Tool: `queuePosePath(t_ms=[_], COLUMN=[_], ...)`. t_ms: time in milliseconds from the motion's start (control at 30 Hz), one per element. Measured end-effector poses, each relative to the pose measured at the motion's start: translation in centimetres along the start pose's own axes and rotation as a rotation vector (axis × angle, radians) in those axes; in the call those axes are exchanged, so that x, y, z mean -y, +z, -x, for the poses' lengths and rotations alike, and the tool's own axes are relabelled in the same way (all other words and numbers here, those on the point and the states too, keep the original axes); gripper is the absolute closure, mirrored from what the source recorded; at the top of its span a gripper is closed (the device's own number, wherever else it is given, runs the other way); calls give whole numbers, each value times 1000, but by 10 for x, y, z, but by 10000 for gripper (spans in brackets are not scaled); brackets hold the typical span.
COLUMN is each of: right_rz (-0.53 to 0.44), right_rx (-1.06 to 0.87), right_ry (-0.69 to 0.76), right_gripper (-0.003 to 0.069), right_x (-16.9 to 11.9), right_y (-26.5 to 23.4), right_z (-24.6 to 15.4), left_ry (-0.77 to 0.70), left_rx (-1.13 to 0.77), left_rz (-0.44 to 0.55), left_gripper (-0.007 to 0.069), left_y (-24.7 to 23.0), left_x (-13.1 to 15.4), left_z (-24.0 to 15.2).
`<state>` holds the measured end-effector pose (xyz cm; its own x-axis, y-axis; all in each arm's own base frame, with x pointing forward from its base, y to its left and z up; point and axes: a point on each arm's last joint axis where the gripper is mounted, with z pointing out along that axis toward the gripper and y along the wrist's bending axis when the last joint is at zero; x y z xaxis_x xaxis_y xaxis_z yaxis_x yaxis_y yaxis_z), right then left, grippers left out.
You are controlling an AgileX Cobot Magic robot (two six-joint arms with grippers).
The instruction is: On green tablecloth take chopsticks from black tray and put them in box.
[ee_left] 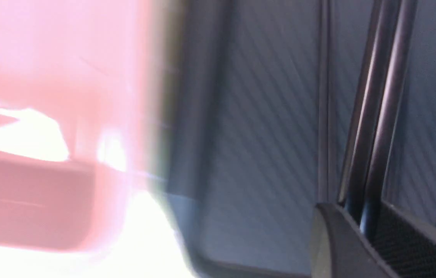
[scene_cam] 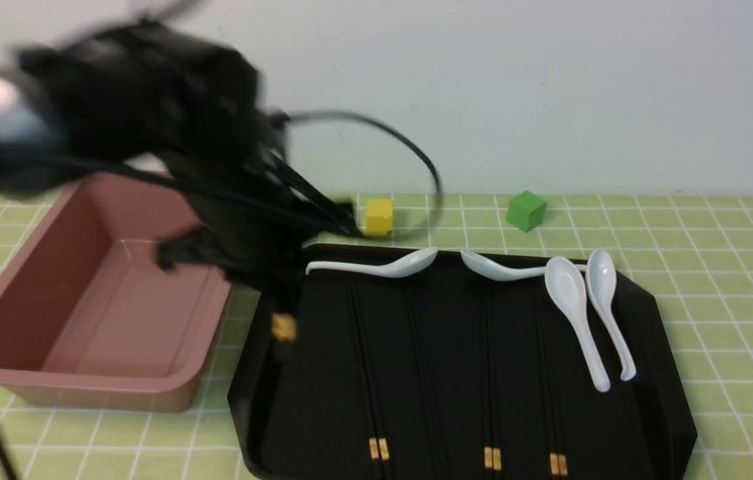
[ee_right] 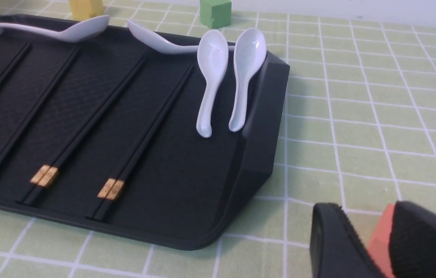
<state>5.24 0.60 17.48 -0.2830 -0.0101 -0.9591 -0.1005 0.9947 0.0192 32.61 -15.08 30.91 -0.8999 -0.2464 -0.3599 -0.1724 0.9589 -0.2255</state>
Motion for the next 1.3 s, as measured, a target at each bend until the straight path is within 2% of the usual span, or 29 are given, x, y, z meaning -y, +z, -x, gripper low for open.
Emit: queuePosePath(t_ms=[67,100,133,267,433,600,767,833,900,1100,1133,1300], right_rz=[0,0,0,0,0,0,0,0,0,0,0,0], right_rx=[0,0,0,0,0,0,0,0,0,0,0,0], right_ry=[0,0,0,0,0,0,0,0,0,0,0,0], right_gripper=[419,419,419,419,419,419,419,419,419,419,419,419], right_x=[0,0,0,0,0,0,0,0,0,0,0,0], right_y=[0,0,0,0,0,0,0,0,0,0,0,0], right_z=[0,0,0,0,0,0,0,0,0,0,0,0], left_ry=[-8,-8,-20,-18,-2,10,-27,-29,-26,-12,-8,23], left_rx=[25,21,17,-15,-56,-107,-121,-112,-109,-40,10,135], left_rz=[55,70,117,173,204,242,268,269,271,242,198,71], left_gripper=[512,512,512,512,512,501,409,389,404,591,638,638], left_y=[-15,-17,-18,2,49,92,109,102,90,18,-16,-97], left_x=[-33,-40,-66,-112,-138,-148,-152,-150,-148,-136,-130,-121], left_z=[17,20,31,54,68,69,68,72,76,82,77,41])
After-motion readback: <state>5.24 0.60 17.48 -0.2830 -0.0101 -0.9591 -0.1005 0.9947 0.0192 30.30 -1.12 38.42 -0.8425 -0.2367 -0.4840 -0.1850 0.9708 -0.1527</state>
